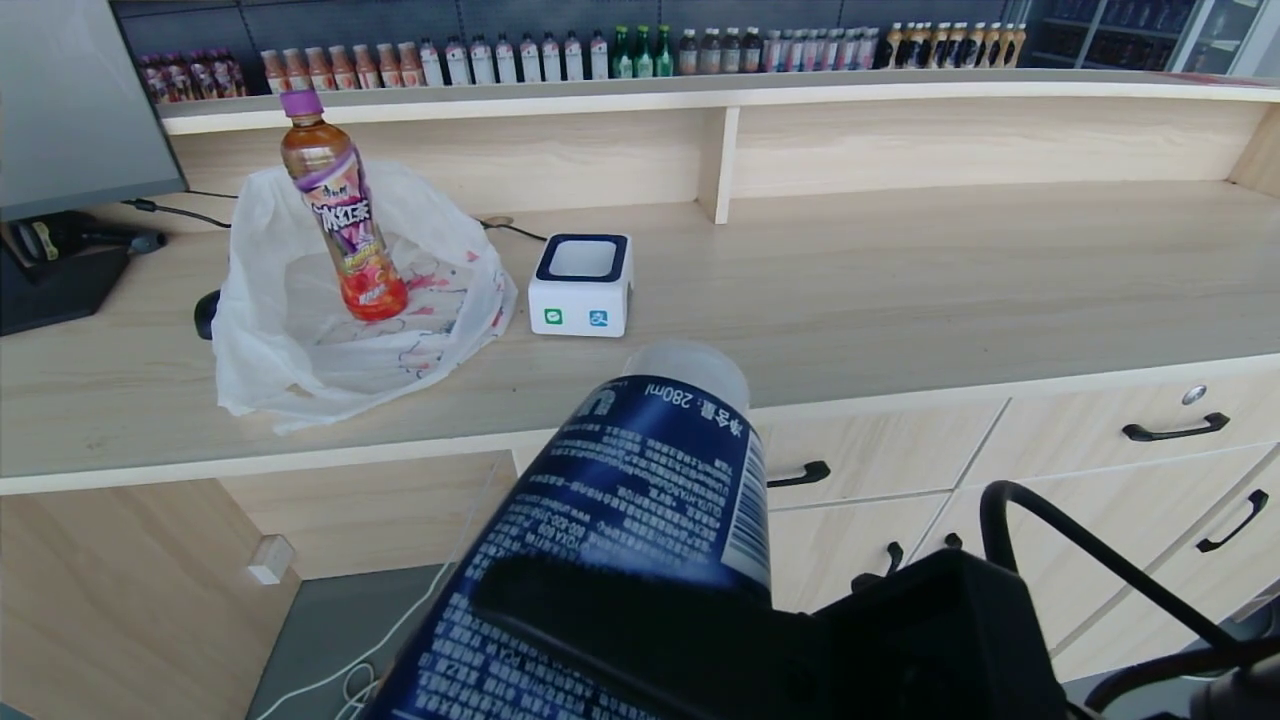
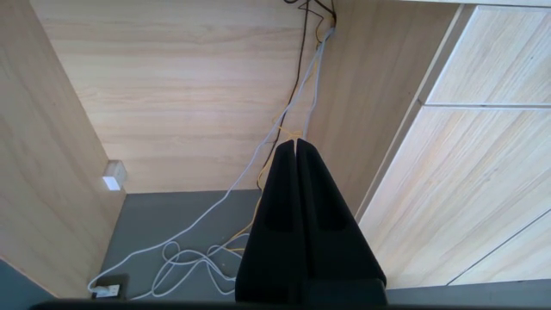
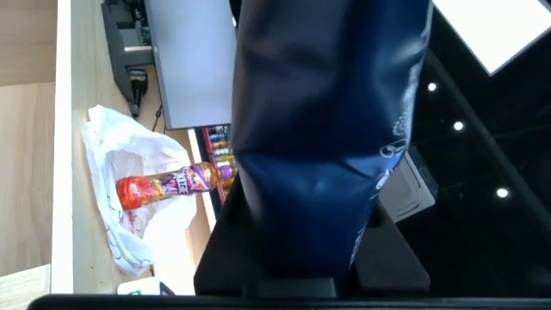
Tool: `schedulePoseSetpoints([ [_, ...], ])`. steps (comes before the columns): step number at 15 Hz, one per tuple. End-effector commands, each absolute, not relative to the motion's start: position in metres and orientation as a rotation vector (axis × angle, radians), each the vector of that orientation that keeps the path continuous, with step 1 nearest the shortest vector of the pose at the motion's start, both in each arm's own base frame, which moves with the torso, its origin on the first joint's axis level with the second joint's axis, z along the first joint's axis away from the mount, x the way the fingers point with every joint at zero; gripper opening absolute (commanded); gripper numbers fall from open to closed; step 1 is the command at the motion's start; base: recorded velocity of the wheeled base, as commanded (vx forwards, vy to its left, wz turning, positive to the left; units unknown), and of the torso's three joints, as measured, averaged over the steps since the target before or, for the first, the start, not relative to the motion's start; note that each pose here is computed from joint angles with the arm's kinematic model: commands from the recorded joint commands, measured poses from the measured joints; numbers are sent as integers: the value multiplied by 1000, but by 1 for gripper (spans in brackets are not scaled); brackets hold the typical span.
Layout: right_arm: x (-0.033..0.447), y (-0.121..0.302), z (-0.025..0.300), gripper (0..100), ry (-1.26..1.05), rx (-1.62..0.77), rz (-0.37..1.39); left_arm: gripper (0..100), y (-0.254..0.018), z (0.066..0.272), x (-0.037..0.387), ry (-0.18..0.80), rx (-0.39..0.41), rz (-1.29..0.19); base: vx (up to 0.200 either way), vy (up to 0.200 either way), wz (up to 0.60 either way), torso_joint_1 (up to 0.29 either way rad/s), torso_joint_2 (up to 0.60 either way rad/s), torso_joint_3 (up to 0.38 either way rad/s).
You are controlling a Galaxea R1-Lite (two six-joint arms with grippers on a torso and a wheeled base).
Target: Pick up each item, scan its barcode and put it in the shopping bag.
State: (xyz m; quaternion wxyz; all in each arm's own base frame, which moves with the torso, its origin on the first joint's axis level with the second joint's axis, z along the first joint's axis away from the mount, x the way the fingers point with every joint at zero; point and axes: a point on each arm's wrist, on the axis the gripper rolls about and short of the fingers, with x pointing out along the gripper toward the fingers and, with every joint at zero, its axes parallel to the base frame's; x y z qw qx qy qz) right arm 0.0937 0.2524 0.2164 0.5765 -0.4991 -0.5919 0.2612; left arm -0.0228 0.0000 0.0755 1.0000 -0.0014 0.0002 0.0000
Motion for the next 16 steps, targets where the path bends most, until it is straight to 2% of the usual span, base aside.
schedulePoseSetpoints([
  [1,94,253,215,0,-1384,-1172,616,0,0,75,-23,0,-3,0,0,0,0,0,0,0],
  [13,94,253,215,0,-1377,-1169,618,0,0,75,-23,0,-3,0,0,0,0,0,0,0],
  [16,95,254,212,0,-1341,-1127,664,0,0,75,-23,0,-3,0,0,0,0,0,0,0],
])
